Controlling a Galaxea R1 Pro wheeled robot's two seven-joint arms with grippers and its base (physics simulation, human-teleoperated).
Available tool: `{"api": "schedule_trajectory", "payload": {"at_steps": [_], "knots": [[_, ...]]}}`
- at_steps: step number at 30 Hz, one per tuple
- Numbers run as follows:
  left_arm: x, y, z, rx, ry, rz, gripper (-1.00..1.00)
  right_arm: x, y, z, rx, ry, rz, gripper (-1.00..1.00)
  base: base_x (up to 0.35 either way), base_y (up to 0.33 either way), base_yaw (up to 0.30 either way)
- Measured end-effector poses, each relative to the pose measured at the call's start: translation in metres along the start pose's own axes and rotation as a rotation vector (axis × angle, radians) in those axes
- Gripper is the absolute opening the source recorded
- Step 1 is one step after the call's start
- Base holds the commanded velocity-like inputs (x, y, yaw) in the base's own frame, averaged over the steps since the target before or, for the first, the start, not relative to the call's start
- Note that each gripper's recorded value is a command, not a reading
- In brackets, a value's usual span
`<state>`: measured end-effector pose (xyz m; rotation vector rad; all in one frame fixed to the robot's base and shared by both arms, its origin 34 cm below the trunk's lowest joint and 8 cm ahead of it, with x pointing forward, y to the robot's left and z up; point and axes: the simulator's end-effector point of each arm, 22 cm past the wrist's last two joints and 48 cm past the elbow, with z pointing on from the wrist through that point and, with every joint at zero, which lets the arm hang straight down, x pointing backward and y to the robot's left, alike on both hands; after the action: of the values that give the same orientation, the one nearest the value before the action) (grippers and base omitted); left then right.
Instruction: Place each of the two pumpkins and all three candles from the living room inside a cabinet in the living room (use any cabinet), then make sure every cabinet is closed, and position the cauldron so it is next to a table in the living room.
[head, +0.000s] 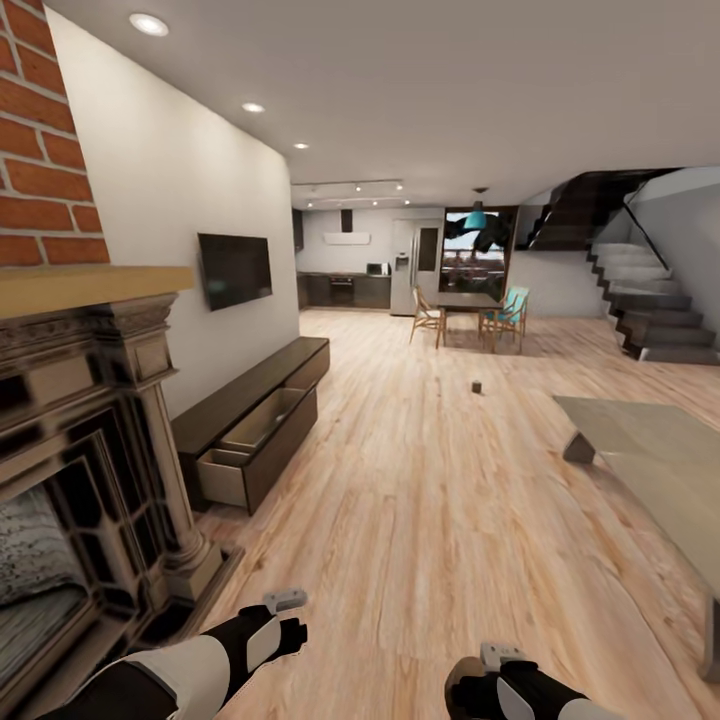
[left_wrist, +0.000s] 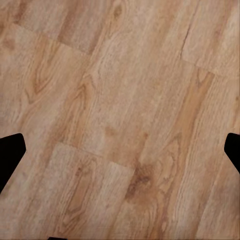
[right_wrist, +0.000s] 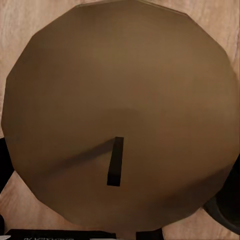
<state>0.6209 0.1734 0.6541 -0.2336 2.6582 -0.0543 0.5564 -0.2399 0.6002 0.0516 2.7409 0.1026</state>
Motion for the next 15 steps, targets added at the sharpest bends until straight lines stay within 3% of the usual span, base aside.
{"api": "schedule_trajectory", "payload": {"at_steps": [11, 15], "knots": [[-0.0056, -0.0011, -0.0046, 0.003, -0.014, -0.003, 1.00, -0.0054, 0.0004, -0.0039, -0.001, -0.013, -0.001, -1.00, 0.269, 0.213, 0.000], [-0.0057, -0.0014, -0.0046, 0.005, -0.014, -0.008, 1.00, -0.0057, 0.0005, -0.0039, -0.001, -0.014, 0.000, -1.00, 0.102, 0.080, 0.000]]}}
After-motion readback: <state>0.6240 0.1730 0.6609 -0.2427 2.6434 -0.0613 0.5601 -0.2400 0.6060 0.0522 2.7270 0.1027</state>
